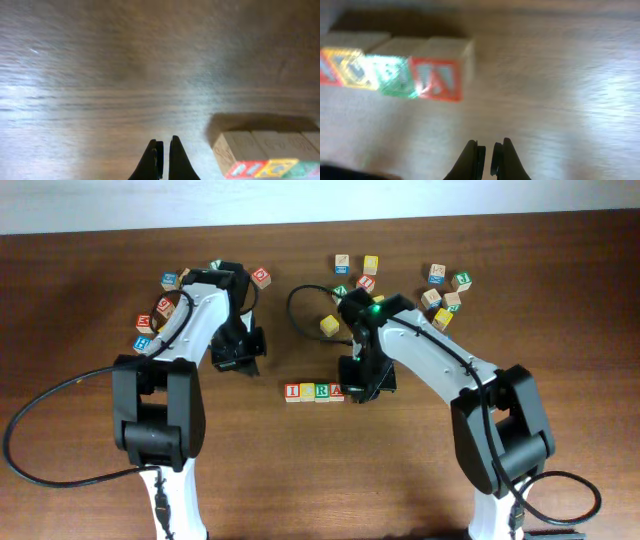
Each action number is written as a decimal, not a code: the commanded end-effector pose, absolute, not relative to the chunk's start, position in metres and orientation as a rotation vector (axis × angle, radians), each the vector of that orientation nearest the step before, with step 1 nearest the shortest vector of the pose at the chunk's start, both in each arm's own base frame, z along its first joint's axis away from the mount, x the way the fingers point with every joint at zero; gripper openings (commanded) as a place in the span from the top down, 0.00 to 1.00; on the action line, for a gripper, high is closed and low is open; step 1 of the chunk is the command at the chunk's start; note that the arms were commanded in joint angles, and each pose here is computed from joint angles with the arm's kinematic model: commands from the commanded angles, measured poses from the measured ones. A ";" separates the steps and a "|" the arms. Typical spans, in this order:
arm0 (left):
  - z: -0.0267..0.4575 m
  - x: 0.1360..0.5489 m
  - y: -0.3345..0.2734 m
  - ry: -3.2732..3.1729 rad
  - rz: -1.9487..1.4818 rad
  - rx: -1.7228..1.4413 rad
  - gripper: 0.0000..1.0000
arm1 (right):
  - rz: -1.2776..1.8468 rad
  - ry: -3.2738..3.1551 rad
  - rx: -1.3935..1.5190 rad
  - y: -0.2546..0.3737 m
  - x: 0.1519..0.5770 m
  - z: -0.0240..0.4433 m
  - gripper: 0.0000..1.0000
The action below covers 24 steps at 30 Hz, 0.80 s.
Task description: Spell out ICRA
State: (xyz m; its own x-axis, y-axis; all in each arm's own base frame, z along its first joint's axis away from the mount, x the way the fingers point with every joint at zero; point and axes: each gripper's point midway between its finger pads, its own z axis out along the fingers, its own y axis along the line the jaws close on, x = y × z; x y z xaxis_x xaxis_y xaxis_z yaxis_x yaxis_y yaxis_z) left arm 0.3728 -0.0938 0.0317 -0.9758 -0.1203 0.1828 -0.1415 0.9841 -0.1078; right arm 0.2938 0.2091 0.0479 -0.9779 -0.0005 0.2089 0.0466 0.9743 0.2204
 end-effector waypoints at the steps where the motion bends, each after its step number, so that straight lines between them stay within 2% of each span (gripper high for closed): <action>1: 0.031 0.388 -0.073 -3.000 0.090 0.322 1.00 | -0.356 -2.914 0.054 0.242 0.275 0.049 0.96; 5: 0.031 0.393 -0.039 -2.983 0.097 0.450 1.00 | -0.194 -3.022 -0.015 0.251 0.272 0.033 0.96; 13: 0.032 0.388 0.021 -2.921 0.107 0.677 1.00 | -0.231 -3.085 -0.018 0.257 0.282 0.019 0.96; 24: 0.032 0.388 0.023 -2.921 0.107 0.681 1.00 | -0.257 -3.098 -0.016 0.263 0.288 0.013 0.96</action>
State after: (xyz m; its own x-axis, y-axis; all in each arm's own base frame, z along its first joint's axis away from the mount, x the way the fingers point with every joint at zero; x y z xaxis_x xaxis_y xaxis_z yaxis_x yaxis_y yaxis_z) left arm 0.3843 0.0192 0.0308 -0.8938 -0.4178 0.1629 -0.4295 0.9020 -0.0432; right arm 0.2880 0.2645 0.0184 -0.9995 -0.0005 0.0318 0.0052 0.9836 0.1801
